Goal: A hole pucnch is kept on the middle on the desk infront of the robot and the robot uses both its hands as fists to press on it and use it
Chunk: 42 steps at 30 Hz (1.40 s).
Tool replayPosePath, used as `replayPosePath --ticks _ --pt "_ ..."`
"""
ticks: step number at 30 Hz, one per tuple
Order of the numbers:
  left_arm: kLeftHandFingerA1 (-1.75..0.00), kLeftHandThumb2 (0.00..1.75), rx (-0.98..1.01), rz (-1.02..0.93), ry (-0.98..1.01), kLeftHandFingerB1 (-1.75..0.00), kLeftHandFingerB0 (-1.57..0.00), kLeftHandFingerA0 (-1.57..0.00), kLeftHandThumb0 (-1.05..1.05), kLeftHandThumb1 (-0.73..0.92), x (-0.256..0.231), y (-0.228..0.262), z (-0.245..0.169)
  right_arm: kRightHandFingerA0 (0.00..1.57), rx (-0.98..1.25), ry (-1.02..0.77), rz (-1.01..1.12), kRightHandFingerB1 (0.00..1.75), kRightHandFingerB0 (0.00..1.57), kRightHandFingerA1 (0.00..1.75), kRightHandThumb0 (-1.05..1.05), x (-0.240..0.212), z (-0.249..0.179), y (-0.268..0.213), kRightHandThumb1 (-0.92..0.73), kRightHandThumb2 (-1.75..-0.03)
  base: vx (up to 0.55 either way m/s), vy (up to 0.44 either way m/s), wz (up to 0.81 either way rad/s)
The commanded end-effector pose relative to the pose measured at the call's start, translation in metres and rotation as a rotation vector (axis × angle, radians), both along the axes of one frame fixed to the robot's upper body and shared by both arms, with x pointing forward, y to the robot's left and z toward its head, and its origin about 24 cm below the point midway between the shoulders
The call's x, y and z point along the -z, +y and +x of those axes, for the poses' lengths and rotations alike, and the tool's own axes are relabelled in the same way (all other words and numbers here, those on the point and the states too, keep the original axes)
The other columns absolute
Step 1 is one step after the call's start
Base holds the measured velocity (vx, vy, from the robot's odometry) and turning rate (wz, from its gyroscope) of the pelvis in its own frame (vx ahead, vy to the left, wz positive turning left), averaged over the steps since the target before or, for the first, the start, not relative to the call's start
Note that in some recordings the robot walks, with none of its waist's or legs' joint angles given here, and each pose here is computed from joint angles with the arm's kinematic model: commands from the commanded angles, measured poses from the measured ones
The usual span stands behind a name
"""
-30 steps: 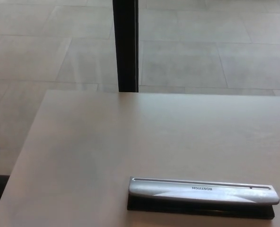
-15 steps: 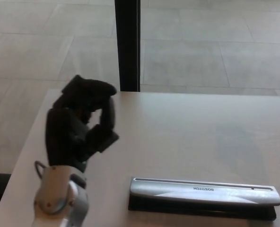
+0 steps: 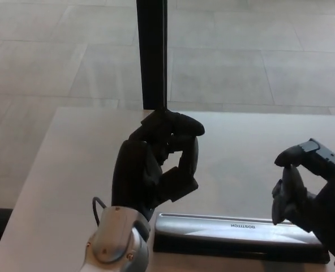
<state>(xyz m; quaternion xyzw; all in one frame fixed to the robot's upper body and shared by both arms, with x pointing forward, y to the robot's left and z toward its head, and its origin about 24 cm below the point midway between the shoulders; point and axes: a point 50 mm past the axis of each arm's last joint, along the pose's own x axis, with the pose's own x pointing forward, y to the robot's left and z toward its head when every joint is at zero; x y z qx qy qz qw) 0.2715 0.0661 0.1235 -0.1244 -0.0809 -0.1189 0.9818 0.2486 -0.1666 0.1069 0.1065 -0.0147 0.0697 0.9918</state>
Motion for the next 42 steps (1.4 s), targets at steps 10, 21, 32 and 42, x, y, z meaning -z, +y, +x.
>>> replayPosePath --ticks 10,21,32,42 --pt "-1.75 0.95 -0.081 -0.074 0.213 -1.74 -0.63 -0.95 -0.37 0.72 0.039 -0.023 -0.007 1.08 0.073 0.119 -0.154 1.75 0.67 1.75 -0.36 0.038 0.007 -0.004 -0.71 -1.11 0.0 0.0 0.0" --pt "-1.75 0.91 -0.176 -0.031 0.308 -1.74 -0.58 -0.94 -0.35 0.77 0.072 -0.032 -0.012 1.03 0.223 0.063 -0.204 1.75 0.69 1.75 -0.39 0.085 -0.018 0.02 -0.74 -1.01 0.0 0.0 0.0" --pt "-1.75 0.86 -0.195 -0.017 0.33 -1.74 -0.56 -0.92 -0.37 0.79 0.079 -0.031 -0.013 1.05 0.253 0.025 -0.283 1.75 0.69 1.75 -0.36 0.108 -0.036 0.021 -0.75 -1.0 0.0 0.0 0.0" --pt "-1.75 0.91 -0.217 -0.028 0.334 -1.69 -0.61 -0.94 -0.37 0.72 0.082 -0.031 -0.012 1.02 0.259 0.132 -0.448 1.75 0.73 1.75 -0.38 0.157 -0.052 -0.01 -0.69 -0.98 0.0 0.0 0.0"
